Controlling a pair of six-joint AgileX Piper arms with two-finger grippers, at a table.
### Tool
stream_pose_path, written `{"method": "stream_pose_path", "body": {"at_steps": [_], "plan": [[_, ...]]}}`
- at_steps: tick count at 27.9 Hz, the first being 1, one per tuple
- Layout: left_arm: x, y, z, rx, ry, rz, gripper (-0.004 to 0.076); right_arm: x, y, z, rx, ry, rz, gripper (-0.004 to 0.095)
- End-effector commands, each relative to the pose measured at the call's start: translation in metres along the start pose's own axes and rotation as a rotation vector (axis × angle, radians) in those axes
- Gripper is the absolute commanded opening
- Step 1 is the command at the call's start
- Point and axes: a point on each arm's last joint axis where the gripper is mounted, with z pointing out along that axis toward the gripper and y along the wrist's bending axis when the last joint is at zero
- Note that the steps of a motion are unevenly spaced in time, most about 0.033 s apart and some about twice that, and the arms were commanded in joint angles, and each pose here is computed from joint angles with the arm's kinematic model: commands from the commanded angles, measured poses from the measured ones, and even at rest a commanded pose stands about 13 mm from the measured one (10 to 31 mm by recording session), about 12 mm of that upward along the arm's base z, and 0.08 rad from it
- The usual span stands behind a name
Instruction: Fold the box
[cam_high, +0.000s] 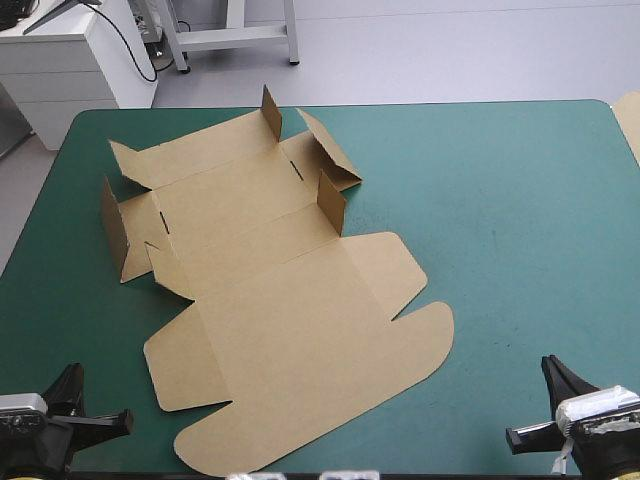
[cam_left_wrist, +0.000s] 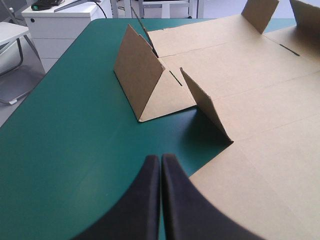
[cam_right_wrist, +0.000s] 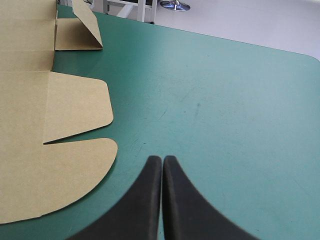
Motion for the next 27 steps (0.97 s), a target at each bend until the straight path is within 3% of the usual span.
{"method": "stream_pose_path", "body": {"at_steps": [1,13,17,21,27], "plan": [[-0.012,0.000,-0.006,-0.002,-0.104,0.000,-0.0008,-0.014,-0.001,-0.010,0.037,-0.124,-0.008,-0.0002],[-0.012,0.000,-0.006,-0.002,-0.104,0.000,-0.0008,-0.024,-0.003,-0.002,0.015,-0.077,0.007,-0.0002],[-0.012,0.000,-0.006,-0.002,-0.104,0.000,-0.0008,-0.045,-0.008,0.008,-0.009,-0.031,-0.093,-0.0004],[-0.012,0.000,-0.006,-0.002,-0.104,0.000,-0.0008,-0.066,-0.011,0.032,-0.084,0.026,-0.170,-0.0004],[-0.012,0.000,-0.006,-0.002,-0.104,0.000,-0.0008,-0.100,-0.012,0.082,-0.285,0.083,-0.029,-0.0004]]}}
